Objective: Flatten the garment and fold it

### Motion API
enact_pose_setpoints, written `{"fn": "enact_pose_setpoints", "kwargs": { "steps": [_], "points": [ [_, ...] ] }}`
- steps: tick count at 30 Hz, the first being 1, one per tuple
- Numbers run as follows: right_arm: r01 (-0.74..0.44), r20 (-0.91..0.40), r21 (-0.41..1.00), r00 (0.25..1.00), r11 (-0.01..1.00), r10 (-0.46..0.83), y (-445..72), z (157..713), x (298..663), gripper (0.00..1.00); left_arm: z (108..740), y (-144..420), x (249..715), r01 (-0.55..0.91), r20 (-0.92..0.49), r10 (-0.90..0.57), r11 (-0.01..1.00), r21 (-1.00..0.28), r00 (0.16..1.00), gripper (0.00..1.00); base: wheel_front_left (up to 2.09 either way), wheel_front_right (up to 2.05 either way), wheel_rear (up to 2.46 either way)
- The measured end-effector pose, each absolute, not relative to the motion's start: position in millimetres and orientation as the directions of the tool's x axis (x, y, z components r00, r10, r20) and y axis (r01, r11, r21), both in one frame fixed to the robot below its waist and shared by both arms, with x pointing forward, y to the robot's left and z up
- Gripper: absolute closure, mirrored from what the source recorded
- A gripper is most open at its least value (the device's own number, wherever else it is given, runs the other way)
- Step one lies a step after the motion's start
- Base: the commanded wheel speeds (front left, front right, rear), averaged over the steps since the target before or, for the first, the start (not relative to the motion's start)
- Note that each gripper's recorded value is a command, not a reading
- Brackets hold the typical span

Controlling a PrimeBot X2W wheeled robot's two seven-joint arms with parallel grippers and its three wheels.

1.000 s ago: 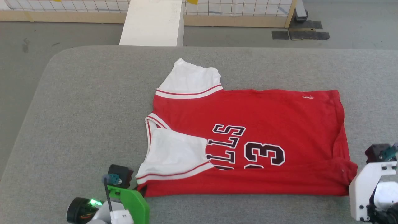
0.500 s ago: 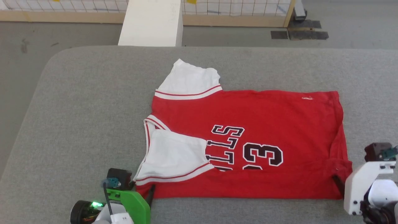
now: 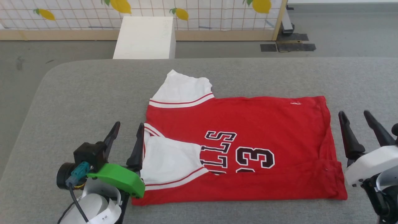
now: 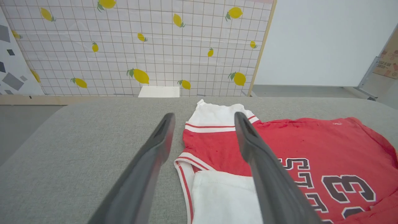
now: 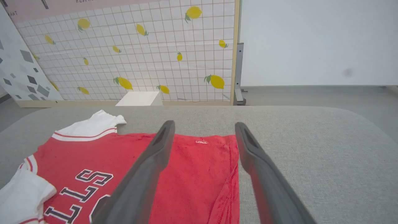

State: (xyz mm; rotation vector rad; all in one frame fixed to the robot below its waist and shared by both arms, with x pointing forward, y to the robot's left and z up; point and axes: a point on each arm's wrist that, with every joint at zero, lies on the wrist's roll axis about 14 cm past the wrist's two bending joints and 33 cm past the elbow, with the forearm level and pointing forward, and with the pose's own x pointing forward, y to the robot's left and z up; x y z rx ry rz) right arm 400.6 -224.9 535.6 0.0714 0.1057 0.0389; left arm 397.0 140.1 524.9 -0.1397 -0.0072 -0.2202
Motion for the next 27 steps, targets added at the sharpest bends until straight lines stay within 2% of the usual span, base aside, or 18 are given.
{"fn": "enact_pose_setpoints", "kwargs": {
  "steps": [5, 8, 14, 22, 27],
  "points": [
    [-0.032, 0.081, 0.087, 0.996, 0.996, 0.025, -220, 558, 397, 0.00, 528, 135, 404, 0.237, 0.062, -0.231, 0.963, -0.129, 0.971, 0.00, 0.00, 0.00, 0.00],
    [-0.027, 0.125, 0.093, 0.992, 0.995, 0.015, -218, 559, 394, 0.00, 525, 128, 409, 0.266, 0.060, -0.261, 0.957, -0.118, 0.964, 0.00, 0.00, 0.00, 0.00],
    [0.011, 0.107, 0.125, 0.994, 0.992, -0.024, -222, 546, 392, 0.00, 536, 111, 439, 0.367, 0.059, -0.364, 0.929, -0.043, 0.929, 0.00, 0.00, 0.00, 0.00],
    [0.032, 0.042, 0.138, 0.998, 0.990, -0.038, -221, 522, 399, 0.00, 539, 101, 515, 0.497, -0.143, -0.478, 0.852, 0.164, 0.866, 0.00, 0.00, 0.00, 0.00],
    [0.058, 0.020, 0.140, 0.998, 0.988, -0.061, -226, 510, 405, 0.00, 529, 105, 566, 0.527, -0.292, -0.463, 0.826, 0.200, 0.837, 0.00, 0.00, 0.00, 0.00]
  ]
}}
